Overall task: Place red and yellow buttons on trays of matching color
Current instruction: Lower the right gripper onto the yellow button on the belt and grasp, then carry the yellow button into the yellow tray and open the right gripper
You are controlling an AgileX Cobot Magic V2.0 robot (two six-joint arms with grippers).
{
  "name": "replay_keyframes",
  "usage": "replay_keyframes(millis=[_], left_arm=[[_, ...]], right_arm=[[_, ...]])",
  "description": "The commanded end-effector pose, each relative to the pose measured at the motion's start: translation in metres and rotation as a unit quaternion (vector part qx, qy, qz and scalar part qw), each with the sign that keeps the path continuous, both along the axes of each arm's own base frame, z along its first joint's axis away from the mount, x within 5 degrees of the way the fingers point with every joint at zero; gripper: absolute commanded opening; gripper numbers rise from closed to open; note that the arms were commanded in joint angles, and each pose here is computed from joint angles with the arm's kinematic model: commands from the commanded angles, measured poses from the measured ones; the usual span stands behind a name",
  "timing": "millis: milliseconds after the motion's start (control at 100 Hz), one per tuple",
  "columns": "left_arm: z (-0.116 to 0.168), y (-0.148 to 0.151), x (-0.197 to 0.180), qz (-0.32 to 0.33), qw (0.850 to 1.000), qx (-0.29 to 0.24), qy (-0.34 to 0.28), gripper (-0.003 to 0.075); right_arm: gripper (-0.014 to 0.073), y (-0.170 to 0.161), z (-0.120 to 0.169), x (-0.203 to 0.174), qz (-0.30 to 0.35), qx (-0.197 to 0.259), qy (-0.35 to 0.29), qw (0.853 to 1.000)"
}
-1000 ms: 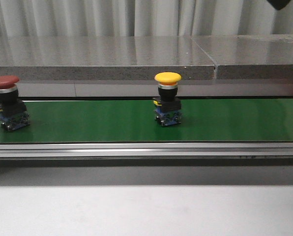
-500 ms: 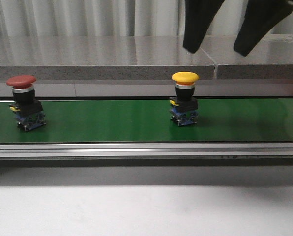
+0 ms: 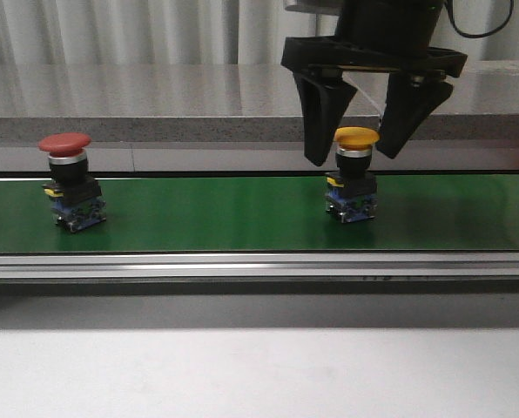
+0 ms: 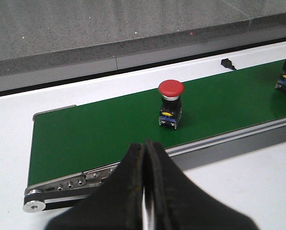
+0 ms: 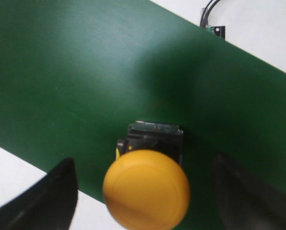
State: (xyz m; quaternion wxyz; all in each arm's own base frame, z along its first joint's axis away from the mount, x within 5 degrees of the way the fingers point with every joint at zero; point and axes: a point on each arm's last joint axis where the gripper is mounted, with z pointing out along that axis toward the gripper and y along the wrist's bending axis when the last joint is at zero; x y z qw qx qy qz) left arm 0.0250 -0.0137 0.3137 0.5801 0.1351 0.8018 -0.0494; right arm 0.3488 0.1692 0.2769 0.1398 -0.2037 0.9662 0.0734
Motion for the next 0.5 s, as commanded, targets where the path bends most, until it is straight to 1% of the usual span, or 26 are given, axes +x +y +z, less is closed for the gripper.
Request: replay_keyframes(millis=[0, 10, 30, 80, 150, 200, 270, 320, 380, 490], left_arm=[[0.013, -0.001, 0.001, -0.003, 0.999, -0.017, -0.039, -0.0021], [0.013, -0.001, 0.001, -0.003, 0.999, -0.017, -0.039, -0.0021], [0.013, -0.001, 0.001, -0.003, 0.999, -0.017, -0.039, -0.0021], [0.013, -0.001, 0.001, -0.003, 0.999, -0.017, -0.039, -0.0021], [0.013, -0.001, 0.001, -0.003, 0.999, -0.017, -0.039, -0.0021], [0.013, -0.001, 0.001, -0.003, 0.999, -0.017, -0.039, -0.0021], [0.013, -0.001, 0.001, -0.003, 0.999, -0.017, -0.039, -0.0021], [0.013, -0.001, 0.001, -0.003, 0.999, -0.017, -0.039, -0.0021], [0.013, -0.001, 0.001, -0.003, 0.999, -0.017, -0.039, -0.0021], [0.013, -0.001, 0.001, -0.003, 0.999, -0.017, -0.039, -0.0021]], right_arm=[[0.0407, -0.002, 0.025, 0.001, 0.003, 0.016, -0.052, 0.999], [0.0376, -0.002, 0.025, 0.001, 0.003, 0.015, -0.052, 0.999], [0.0345, -0.002, 0.025, 0.002, 0.003, 0.013, -0.053, 0.999], [0.0237, -0.002, 0.025, 0.002, 0.003, 0.012, -0.056, 0.998], [0.0138, -0.002, 0.026, 0.003, 0.003, 0.015, -0.062, 0.998], [0.0092, -0.002, 0.027, 0.002, 0.003, 0.016, -0.064, 0.998], [0.0055, -0.004, 0.029, 0.001, 0.004, 0.011, -0.064, 0.998], [0.0045, -0.008, 0.032, -0.001, 0.004, -0.001, -0.064, 0.998], [0.0041, -0.014, 0.037, -0.002, -0.012, -0.001, -0.065, 0.998], [0.0038, -0.031, 0.053, -0.004, -0.097, 0.012, -0.080, 0.992]])
